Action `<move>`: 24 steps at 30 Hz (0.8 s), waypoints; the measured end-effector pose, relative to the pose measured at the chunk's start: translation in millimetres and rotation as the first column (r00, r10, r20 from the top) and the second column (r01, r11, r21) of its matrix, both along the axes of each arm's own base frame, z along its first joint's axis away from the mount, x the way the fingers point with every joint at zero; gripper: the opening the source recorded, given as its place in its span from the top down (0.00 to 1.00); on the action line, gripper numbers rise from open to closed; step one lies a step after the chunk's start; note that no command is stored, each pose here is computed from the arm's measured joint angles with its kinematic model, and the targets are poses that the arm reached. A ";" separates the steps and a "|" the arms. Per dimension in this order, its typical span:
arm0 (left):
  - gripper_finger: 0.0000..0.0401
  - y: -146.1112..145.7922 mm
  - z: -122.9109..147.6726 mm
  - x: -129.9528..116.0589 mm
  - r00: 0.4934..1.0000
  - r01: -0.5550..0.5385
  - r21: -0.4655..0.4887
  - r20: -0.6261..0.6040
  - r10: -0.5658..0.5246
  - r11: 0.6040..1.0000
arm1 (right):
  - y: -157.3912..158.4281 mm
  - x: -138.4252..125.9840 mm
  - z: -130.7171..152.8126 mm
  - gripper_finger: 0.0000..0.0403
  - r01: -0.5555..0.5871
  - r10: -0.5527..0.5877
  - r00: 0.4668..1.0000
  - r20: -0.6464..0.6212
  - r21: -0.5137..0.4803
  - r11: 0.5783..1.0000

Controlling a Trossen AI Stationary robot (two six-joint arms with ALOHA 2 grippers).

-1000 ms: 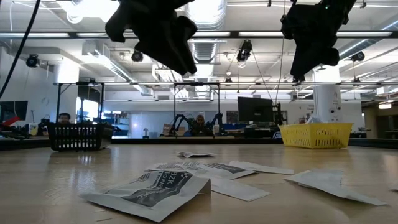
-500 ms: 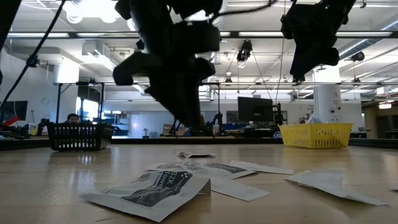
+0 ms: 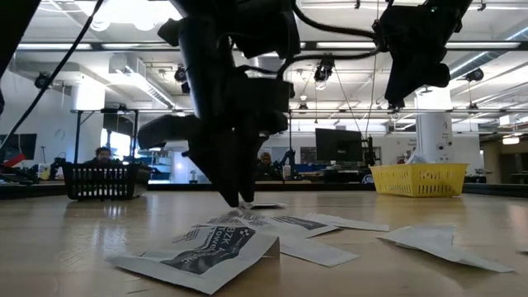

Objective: Pick & Place First Aid Supplies
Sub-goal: Put the black pad into the yellow bin

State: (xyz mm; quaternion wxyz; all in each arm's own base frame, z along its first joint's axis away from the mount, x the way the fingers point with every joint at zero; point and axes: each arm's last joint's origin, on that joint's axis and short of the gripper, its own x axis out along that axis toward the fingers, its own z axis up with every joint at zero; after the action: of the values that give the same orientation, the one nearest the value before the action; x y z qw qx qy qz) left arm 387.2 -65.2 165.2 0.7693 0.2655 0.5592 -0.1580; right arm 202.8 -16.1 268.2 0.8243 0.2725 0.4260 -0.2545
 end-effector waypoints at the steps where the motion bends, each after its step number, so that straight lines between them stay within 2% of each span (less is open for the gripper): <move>1: 0.75 0.1 -1.6 0.2 1.000 0.002 0.003 -0.005 -0.002 1.000 | 0.0 0.0 0.0 0.81 0.000 0.000 1.000 0.000 0.000 1.000; 9: 0.75 6.7 -8.5 3.0 1.000 0.001 0.014 -0.021 0.000 1.000 | 0.0 0.5 0.3 0.79 0.001 -0.001 1.000 0.006 0.000 1.000; 14: 0.76 15.6 -14.6 5.0 0.999 -0.020 -0.020 -0.045 0.019 1.000 | -0.1 1.6 1.0 0.81 0.003 -0.003 1.000 0.020 0.002 1.000; 24: 0.88 17.8 -17.7 3.2 0.997 -0.028 -0.033 -0.075 0.026 0.999 | 0.0 1.6 1.0 0.84 0.003 -0.003 1.000 0.020 0.002 1.000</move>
State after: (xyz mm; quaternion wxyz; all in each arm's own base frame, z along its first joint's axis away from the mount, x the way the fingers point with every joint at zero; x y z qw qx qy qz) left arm 390.4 -47.4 147.6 0.7544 0.2386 0.5883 -0.1671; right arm 204.4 -16.1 269.2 0.8280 0.2766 0.4175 -0.2523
